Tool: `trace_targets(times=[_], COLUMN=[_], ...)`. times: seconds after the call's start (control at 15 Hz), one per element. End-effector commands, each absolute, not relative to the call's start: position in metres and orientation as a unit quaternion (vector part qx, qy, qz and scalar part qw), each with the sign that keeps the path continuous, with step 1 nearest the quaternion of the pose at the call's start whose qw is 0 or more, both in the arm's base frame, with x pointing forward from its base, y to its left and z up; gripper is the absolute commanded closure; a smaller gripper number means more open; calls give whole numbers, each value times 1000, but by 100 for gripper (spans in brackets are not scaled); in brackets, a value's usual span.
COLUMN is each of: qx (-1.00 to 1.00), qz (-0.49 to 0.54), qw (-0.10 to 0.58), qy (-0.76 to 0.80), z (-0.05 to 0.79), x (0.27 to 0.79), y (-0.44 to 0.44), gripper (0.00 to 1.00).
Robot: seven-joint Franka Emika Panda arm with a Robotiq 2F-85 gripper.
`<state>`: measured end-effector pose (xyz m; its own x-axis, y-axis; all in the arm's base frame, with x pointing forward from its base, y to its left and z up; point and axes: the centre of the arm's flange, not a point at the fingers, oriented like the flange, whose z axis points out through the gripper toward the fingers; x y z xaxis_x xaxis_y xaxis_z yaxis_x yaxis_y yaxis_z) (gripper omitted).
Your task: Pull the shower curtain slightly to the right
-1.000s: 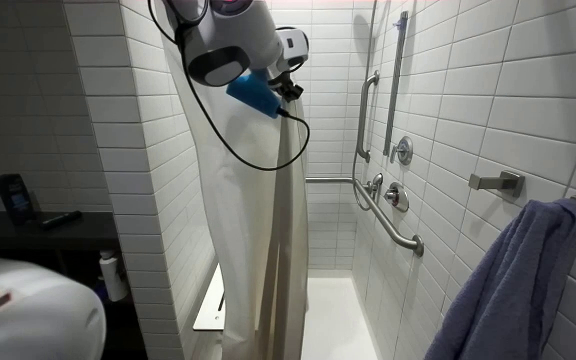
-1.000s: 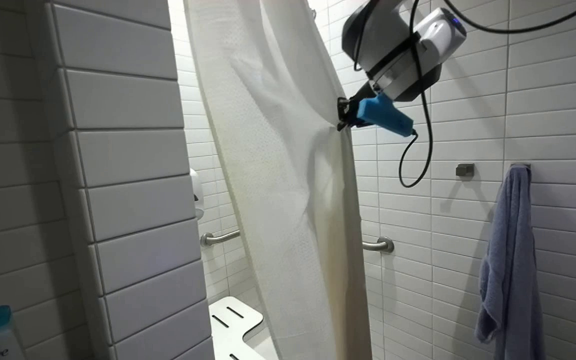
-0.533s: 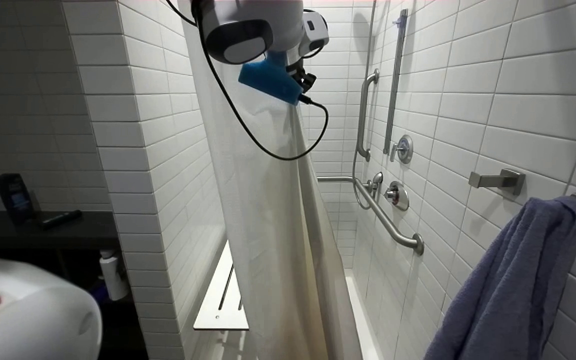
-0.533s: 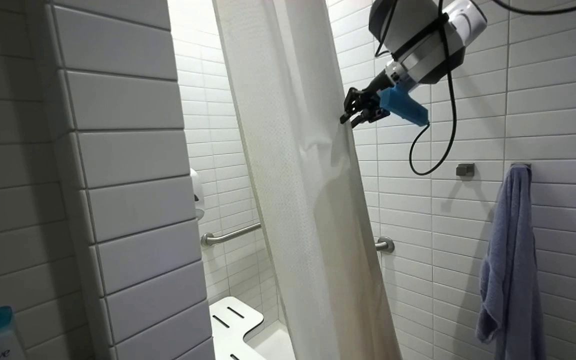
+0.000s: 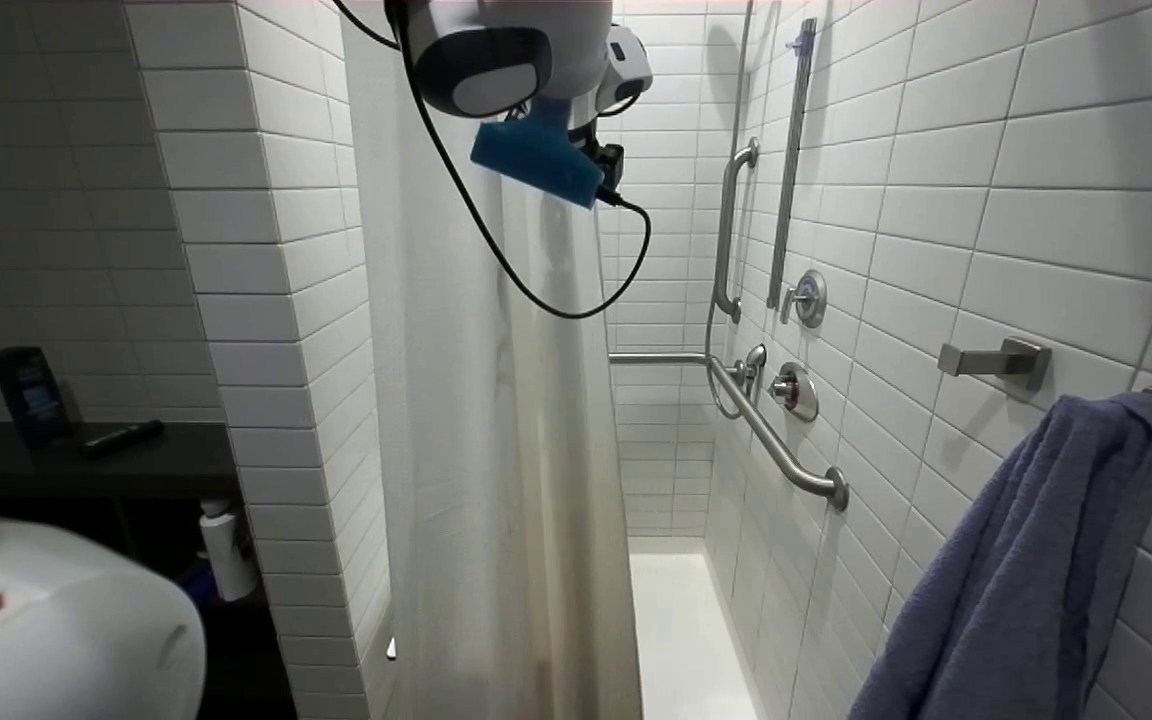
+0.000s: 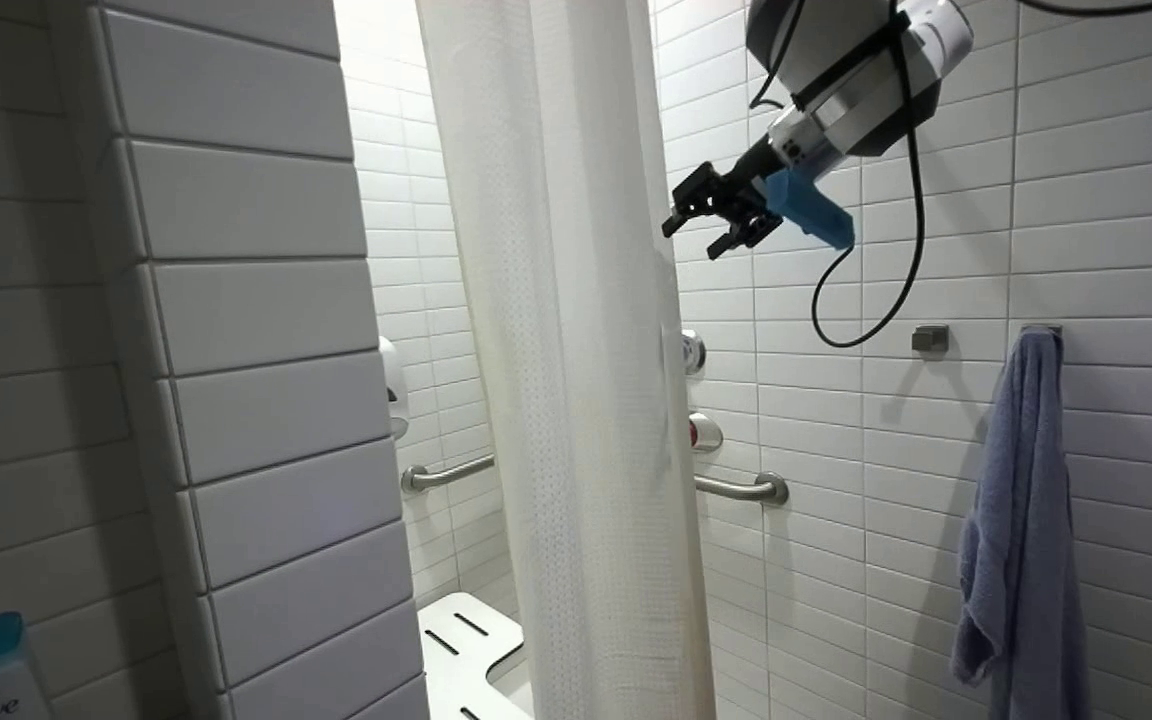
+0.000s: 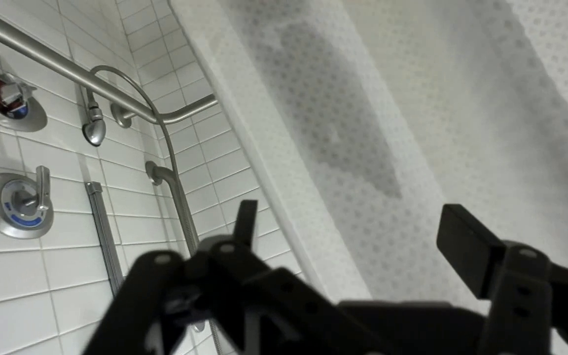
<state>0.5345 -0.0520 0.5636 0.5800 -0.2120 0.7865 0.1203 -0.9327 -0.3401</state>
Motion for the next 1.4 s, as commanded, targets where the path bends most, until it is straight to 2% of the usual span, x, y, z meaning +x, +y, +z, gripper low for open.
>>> trace_targets(times=[0.0, 0.4, 0.93, 1.33], qx=[-882, -901, -903, -912], qz=[-432, -379, -306, -275], qw=[190, 196, 245, 256], qy=[-13, -78, -173, -165], z=[572, 573, 581, 587], x=[530, 525, 523, 517], y=[-55, -55, -61, -64], gripper=[0, 0, 0, 0])
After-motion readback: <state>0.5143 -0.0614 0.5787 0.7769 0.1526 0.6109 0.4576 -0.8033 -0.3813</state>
